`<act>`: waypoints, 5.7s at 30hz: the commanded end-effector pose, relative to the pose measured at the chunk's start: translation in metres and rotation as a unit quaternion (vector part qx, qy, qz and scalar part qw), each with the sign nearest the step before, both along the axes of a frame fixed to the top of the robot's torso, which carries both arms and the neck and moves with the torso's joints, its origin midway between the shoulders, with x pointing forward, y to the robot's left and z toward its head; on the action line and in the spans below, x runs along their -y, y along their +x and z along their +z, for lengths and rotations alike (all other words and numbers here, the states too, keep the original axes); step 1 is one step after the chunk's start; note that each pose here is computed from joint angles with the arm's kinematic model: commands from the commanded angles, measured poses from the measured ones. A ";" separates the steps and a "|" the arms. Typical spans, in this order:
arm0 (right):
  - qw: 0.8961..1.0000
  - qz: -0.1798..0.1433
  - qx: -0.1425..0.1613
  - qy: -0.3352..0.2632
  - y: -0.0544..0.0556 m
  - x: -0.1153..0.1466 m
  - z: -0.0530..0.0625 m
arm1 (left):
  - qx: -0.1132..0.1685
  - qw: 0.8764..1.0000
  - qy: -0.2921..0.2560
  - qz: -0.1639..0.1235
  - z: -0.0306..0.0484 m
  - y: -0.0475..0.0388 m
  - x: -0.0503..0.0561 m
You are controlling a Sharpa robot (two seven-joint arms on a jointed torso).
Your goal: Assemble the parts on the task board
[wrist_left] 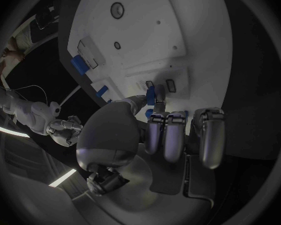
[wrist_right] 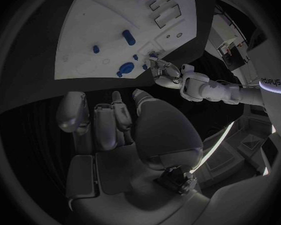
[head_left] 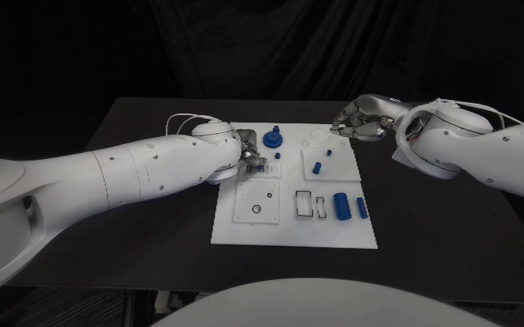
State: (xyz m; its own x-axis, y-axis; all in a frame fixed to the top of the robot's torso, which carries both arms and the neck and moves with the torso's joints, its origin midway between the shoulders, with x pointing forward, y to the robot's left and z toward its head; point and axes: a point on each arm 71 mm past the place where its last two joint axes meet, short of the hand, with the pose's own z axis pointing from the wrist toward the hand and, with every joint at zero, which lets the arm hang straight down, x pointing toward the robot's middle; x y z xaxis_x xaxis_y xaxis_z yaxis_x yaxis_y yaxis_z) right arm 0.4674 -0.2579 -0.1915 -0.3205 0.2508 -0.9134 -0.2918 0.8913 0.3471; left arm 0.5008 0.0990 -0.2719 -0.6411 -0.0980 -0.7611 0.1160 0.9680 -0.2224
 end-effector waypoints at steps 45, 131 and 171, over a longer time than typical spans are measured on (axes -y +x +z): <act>1.000 -0.008 -0.011 -0.011 0.000 0.001 -0.004 | -0.016 1.000 -0.005 -0.008 -0.0157 -0.0100 0.006; 1.000 -0.013 -0.022 -0.017 -0.001 0.003 -0.007 | 0.005 0.999 -0.033 -0.001 -0.0154 -0.0084 -0.006; 1.000 -0.019 -0.013 -0.014 0.001 0.006 -0.007 | 0.053 0.996 -0.072 0.027 -0.0097 -0.0098 -0.011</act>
